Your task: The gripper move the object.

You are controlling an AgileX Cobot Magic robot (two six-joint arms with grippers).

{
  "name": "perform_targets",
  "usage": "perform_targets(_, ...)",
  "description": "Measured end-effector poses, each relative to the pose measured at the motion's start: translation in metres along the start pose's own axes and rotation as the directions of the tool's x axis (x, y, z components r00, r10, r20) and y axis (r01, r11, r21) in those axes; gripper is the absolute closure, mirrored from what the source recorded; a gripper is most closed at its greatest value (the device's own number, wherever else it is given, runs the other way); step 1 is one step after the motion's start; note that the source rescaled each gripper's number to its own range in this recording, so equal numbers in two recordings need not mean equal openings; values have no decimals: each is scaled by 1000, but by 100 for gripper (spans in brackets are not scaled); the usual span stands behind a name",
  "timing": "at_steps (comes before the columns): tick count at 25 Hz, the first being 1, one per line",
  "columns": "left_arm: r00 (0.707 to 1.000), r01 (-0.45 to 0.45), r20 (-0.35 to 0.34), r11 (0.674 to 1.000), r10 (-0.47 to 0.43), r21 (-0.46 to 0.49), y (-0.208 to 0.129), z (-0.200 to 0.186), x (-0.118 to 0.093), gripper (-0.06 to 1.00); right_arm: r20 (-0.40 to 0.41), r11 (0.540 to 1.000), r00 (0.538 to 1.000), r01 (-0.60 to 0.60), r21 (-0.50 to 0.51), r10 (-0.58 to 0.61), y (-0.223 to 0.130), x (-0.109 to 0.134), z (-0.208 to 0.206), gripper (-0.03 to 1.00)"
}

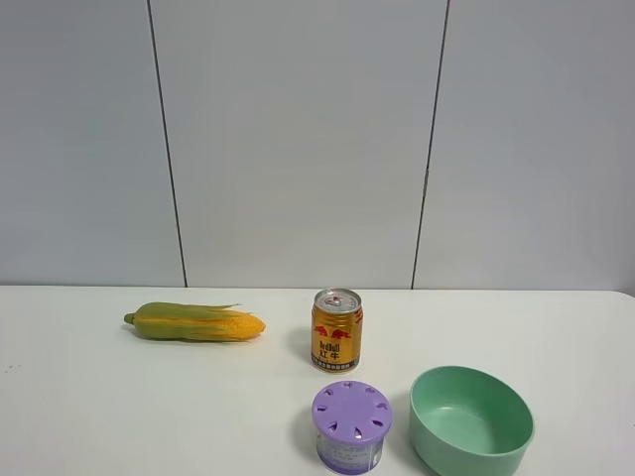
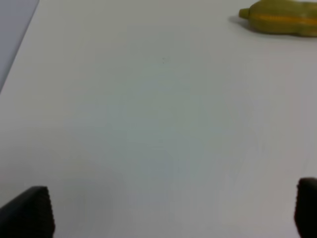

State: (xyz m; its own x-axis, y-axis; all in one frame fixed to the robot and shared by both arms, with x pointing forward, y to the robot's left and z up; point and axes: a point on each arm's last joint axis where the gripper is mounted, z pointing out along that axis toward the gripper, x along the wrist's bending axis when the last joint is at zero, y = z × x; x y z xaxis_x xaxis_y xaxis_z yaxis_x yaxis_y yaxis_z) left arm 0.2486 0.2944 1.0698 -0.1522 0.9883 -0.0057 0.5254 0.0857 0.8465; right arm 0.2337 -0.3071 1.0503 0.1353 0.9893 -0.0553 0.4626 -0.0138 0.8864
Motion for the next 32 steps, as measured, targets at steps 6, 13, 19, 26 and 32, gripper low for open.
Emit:
perform_targets(6, 998, -57, 21, 997, 58, -53, -5, -7, -1, -5, 0, 1000, 1000, 0, 0, 0, 0, 0, 0, -3)
perform_targets(13, 995, -80, 60, 995, 84, -68, -9, 3, -1, -5, 0, 1000, 1000, 0, 0, 0, 0, 0, 0, -3)
perform_targets(19, 990, -97, 96, 994, 100, -40, -14, 6, -1, -5, 0, 1000, 1000, 0, 0, 0, 0, 0, 0, -3)
perform_targets(26, 989, -102, 105, 994, 104, -23, -17, 7, -1, -5, 0, 1000, 1000, 0, 0, 0, 0, 0, 0, -3)
perform_targets(32, 990, -92, 99, 994, 97, -57, -21, 3, -1, -5, 0, 1000, 1000, 0, 0, 0, 0, 0, 0, -3)
